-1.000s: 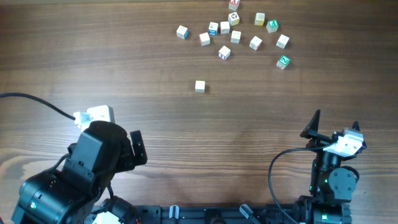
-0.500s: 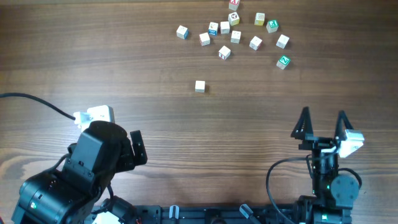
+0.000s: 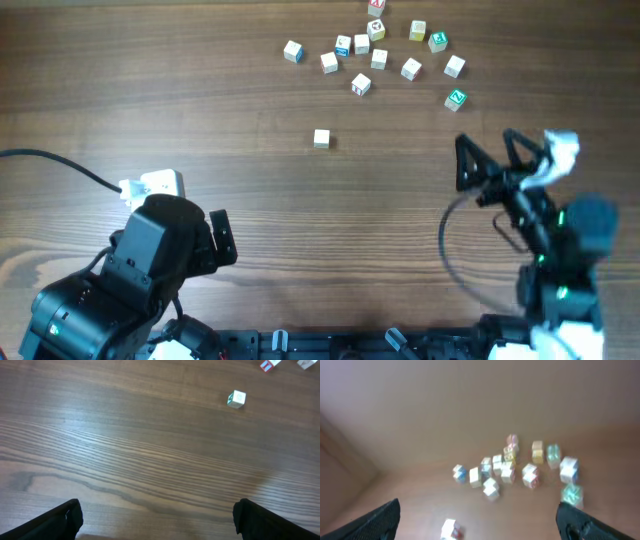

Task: Form a horizontal line
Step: 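Reach the right gripper forward to the block cluster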

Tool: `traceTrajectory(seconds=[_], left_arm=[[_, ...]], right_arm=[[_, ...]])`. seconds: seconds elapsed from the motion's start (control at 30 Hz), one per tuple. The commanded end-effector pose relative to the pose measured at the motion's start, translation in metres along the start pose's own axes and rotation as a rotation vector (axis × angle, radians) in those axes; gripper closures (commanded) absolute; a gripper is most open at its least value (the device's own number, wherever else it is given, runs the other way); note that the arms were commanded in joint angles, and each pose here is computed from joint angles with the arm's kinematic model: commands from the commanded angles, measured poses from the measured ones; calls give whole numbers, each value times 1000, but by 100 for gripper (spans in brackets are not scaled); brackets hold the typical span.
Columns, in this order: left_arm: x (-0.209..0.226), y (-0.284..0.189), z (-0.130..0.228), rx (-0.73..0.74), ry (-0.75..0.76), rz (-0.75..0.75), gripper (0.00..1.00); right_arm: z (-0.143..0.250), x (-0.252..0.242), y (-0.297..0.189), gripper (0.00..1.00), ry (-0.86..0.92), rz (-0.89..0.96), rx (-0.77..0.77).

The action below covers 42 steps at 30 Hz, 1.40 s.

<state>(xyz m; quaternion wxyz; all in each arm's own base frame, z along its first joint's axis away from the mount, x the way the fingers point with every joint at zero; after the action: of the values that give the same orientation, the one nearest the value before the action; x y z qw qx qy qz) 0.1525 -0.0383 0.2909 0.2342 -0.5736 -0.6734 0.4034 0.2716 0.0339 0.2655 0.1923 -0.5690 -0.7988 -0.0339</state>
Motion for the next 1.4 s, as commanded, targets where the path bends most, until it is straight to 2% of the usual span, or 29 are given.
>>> traceTrajectory(seconds=[0.0, 0.17, 0.37, 0.53, 0.73, 0.97, 1.2, 1.37], left_arm=[[1, 1, 1, 3, -23, 1, 0], [0, 1, 1, 3, -22, 1, 0], [1, 1, 1, 3, -23, 1, 0], [1, 1, 1, 3, -23, 1, 0], [0, 1, 1, 3, -22, 1, 0], [1, 1, 1, 3, -23, 1, 0], [1, 1, 1, 3, -23, 1, 0], [1, 1, 1, 3, -23, 1, 0]], right_arm=[[-16, 4, 21, 0, 90, -22, 172], [-9, 2, 35, 0, 241, -3, 423], [9, 0, 42, 0, 336, -13, 512], [18, -9, 52, 1, 338, 13, 542], [10, -6, 85, 0, 218, 179, 609], [11, -1, 147, 1, 131, 273, 737], [47, 7, 220, 1, 122, 289, 829], [78, 15, 262, 1, -101, 101, 864]])
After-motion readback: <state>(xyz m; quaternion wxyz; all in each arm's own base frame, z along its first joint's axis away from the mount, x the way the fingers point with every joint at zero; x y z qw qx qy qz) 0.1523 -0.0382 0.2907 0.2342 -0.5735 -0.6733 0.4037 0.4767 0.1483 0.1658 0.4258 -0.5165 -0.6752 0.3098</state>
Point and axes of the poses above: each gripper's point midway between its finger pads, its own y axis out along the fingers, its own x axis along the line the jaws close on, z = x × y, the point moved 3 cm from there along -y, back along the fingers, and after that the axes turned 5 degrees about -y, right-handed, at the moved point
